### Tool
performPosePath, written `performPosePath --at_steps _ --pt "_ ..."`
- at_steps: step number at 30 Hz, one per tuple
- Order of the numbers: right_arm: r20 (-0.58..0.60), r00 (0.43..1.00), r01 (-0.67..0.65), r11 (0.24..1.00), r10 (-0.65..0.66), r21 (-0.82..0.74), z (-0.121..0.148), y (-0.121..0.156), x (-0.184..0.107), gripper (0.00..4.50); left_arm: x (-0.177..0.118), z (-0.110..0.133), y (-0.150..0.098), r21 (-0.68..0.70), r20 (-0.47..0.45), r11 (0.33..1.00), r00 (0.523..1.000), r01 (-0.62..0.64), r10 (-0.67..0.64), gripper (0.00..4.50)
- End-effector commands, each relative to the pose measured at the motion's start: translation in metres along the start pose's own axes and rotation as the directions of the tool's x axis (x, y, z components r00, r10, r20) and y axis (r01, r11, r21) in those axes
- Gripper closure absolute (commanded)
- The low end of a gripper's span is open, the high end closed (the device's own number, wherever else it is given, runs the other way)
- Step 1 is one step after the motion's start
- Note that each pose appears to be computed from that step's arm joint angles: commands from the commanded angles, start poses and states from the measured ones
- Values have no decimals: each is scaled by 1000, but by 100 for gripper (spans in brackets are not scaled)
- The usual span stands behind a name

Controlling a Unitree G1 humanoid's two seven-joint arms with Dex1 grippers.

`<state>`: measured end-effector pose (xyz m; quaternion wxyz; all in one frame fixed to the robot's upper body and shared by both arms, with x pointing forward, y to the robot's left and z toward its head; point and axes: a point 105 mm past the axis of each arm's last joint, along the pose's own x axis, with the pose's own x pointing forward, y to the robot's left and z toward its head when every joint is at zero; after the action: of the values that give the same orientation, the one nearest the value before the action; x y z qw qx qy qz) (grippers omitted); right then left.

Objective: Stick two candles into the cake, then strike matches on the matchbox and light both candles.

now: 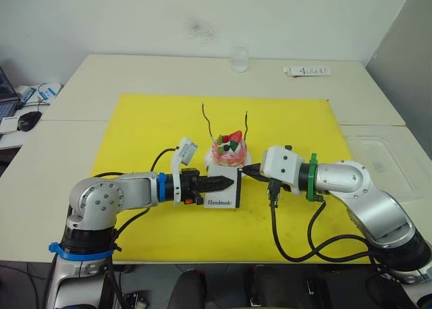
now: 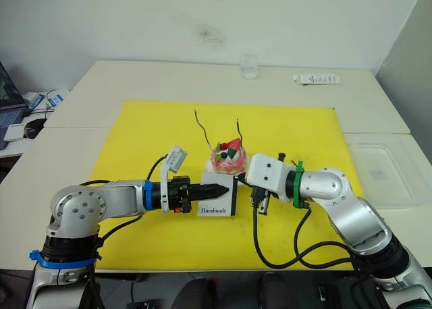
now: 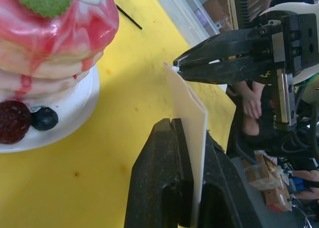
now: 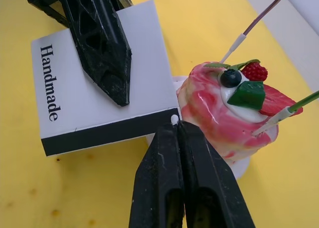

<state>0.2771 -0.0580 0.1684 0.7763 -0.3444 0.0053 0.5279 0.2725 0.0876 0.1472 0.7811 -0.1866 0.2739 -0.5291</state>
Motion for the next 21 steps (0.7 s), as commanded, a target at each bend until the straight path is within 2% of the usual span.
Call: performPosePath --at_steps 1,5,11,21 --pt "4 998 -67 997 67 -46 5 8 -1 448 1 15 -12 94 41 995 999 29 -33 450" --pt "3 995 -99 994 99 -50 8 9 -11 448 -3 15 -4 99 43 995 999 -12 8 450" --pt "29 997 -71 996 73 -47 24 -5 -26 448 -9 12 2 99 33 994 999 -42 39 450" --pt "59 998 -34 999 35 -24 28 -7 -19 448 -5 8 -4 97 13 995 1000 -6 5 450"
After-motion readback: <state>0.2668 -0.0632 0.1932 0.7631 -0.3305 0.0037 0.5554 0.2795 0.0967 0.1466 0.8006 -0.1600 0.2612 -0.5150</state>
